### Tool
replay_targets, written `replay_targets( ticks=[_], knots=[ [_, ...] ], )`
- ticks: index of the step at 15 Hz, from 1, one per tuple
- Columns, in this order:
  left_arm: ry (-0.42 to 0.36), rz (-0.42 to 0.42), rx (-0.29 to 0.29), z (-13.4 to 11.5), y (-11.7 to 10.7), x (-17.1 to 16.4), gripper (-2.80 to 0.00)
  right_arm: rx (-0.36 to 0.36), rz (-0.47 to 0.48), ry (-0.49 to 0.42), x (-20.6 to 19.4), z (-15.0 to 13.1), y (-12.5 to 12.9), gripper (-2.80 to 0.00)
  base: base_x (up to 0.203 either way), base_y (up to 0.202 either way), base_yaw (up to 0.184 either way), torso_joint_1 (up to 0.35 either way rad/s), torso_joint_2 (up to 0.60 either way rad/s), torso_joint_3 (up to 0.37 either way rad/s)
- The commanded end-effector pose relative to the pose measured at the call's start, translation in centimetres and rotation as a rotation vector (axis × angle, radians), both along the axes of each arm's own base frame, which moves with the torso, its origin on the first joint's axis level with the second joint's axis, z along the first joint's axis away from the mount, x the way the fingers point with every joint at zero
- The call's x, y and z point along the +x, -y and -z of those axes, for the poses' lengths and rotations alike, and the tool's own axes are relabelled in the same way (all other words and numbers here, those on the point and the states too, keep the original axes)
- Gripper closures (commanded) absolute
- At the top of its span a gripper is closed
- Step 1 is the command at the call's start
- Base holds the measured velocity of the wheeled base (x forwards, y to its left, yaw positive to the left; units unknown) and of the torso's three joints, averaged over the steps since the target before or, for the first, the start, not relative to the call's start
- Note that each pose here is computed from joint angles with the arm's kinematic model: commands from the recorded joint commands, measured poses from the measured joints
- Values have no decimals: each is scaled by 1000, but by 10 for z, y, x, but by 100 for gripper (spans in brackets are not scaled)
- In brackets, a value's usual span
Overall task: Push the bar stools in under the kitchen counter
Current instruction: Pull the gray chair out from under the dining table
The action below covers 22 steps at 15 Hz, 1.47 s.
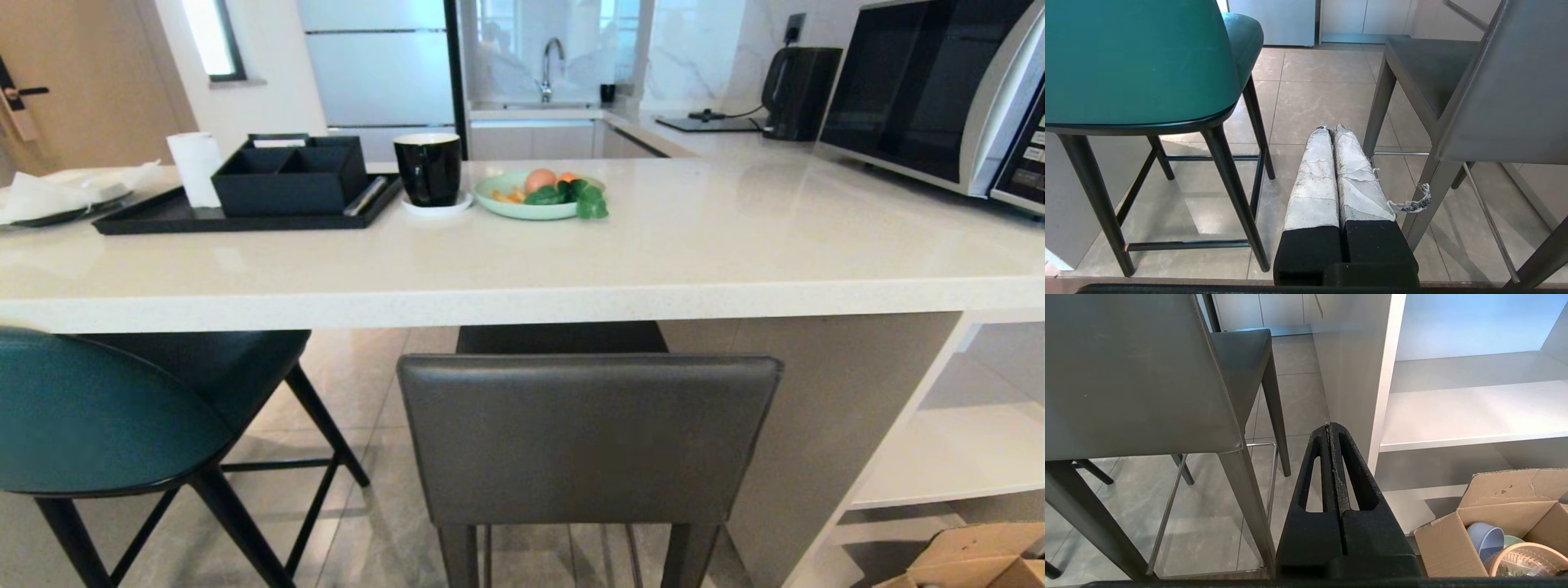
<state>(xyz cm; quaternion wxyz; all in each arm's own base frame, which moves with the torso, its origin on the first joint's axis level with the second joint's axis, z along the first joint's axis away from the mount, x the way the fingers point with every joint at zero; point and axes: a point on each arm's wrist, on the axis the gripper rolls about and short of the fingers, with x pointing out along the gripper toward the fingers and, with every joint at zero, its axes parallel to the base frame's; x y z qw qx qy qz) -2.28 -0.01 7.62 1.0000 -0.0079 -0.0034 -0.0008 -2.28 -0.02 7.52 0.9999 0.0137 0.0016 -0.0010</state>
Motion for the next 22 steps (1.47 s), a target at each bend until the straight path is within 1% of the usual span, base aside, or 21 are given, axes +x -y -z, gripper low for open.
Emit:
replay_targets(
  ticks=[1, 8, 9, 10, 11, 12, 13, 14, 16, 18, 20, 22],
  knots=[
    [-2, -2, -1, 0, 0, 0, 0, 0, 1, -3, 0, 0, 0, 0, 0, 0, 0, 0, 0, 0],
    [-4, -5, 7, 0, 0, 0, 0, -5, 0, 0, 0, 0, 0, 0, 0, 0, 0, 0, 0, 0],
    [8, -7, 8, -4, 0, -1, 0, -20, -1, 0, 0, 0, 0, 0, 0, 0, 0, 0, 0, 0],
    [30, -8, 6, -19, 0, -4, 0, -41, 3, 12, -1, -5, 0, 0, 0, 0, 0, 0, 0, 0],
    [23, -8, -3, -37, 0, -5, 0, -43, 9, 38, -4, -21, 0, 0, 0, 0, 0, 0, 0, 0],
    [-9, -2, -17, -57, 0, -2, 0, -33, 11, 31, -3, -37, 0, 0, 0, 0, 0, 0, 0, 0],
    [-61, 14, -30, -75, 0, 7, 0, -16, 7, -6, 2, -54, 0, 0, 0, 0, 0, 0, 0, 0],
    [-109, 42, -40, -89, 0, 17, 0, -4, 1, -49, 10, -68, 0, 0, 0, 0, 0, 0, 0, 0],
    [-187, 100, -52, -107, 2, 38, 0, 9, -10, -148, 30, -87, 0, 0, 0, 0, 0, 0, 0, 0],
    [-284, 125, -68, -113, 4, 63, 0, 16, -16, -271, 56, -97, -1, 0, 0, 0, 0, 0, 0, 0],
    [-391, 145, -109, -110, 7, 86, 0, 23, -31, -396, 86, -102, -1, 0, 0, 0, 0, 0, 0, 0],
    [-491, 214, -150, -102, 11, 100, 0, 42, -87, -514, 108, -98, -3, 0, 0, 0, 0, 0, 0, 0]
  ],
)
